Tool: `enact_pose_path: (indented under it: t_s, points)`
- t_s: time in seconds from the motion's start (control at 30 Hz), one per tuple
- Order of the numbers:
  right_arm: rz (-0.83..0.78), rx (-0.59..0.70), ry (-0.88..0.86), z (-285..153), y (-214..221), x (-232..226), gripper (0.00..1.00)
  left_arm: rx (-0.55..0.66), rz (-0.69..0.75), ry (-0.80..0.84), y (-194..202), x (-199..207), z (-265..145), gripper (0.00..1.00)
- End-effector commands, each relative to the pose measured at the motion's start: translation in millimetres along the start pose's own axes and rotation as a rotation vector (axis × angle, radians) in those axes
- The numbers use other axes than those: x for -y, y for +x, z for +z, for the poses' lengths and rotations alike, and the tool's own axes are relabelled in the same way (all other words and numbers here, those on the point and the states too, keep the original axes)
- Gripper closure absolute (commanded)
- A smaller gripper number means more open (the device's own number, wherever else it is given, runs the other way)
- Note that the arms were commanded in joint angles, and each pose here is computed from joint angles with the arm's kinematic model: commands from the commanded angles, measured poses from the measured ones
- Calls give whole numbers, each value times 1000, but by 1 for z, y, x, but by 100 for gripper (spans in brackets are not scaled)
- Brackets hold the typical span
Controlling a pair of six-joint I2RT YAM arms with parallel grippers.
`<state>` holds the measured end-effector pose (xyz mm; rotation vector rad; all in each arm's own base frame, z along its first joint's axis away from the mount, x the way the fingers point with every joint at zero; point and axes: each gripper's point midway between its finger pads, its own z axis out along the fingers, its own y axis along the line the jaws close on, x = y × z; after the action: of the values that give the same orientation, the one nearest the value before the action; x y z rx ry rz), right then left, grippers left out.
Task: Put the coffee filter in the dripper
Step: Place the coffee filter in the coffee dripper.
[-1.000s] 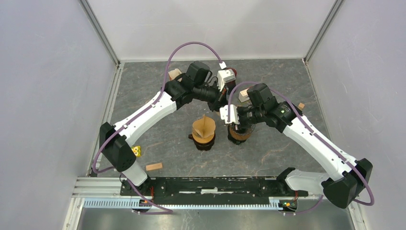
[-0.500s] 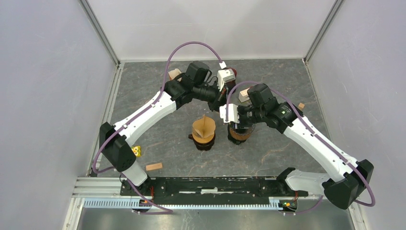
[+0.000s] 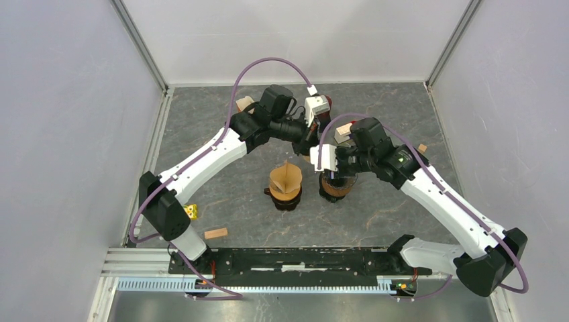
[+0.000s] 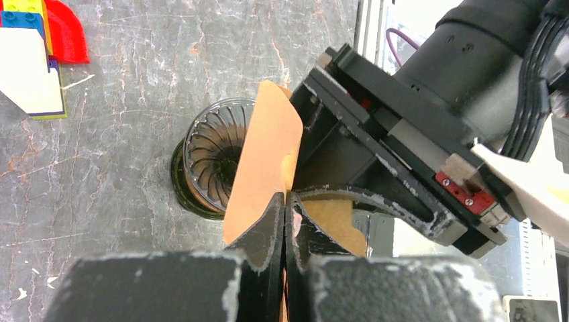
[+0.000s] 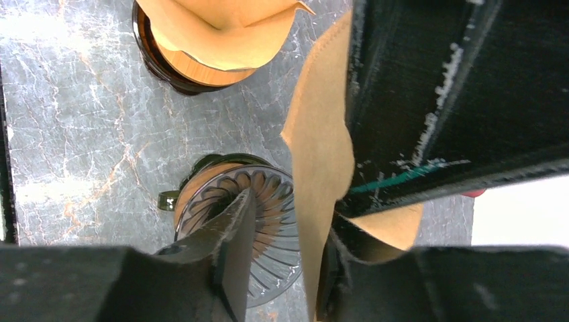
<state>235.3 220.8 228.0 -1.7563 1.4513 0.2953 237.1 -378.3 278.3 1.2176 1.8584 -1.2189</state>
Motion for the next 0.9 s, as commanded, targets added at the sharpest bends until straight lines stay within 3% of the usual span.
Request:
enact_pose_path:
  t_s: [0.0,0.1,0.37,0.6,0.87]
  points:
    - [-17,40,-38,2,-4,-10,65,76,14,37,-27,14,-4,98]
    - [-18,39,-38,0,-3,-13,74,86,0,32,-30,12,-1,98]
    - [-47,-43,-22,-17,5,-8,87,99,9,116,-27,17,8,98]
    - [-58,-158,-49,-32,24,-17,89,116,-9,169,-19,13,25,98]
    - [-30,-236,-82,-33,47,-35,84,95,4,165,-6,11,50,98]
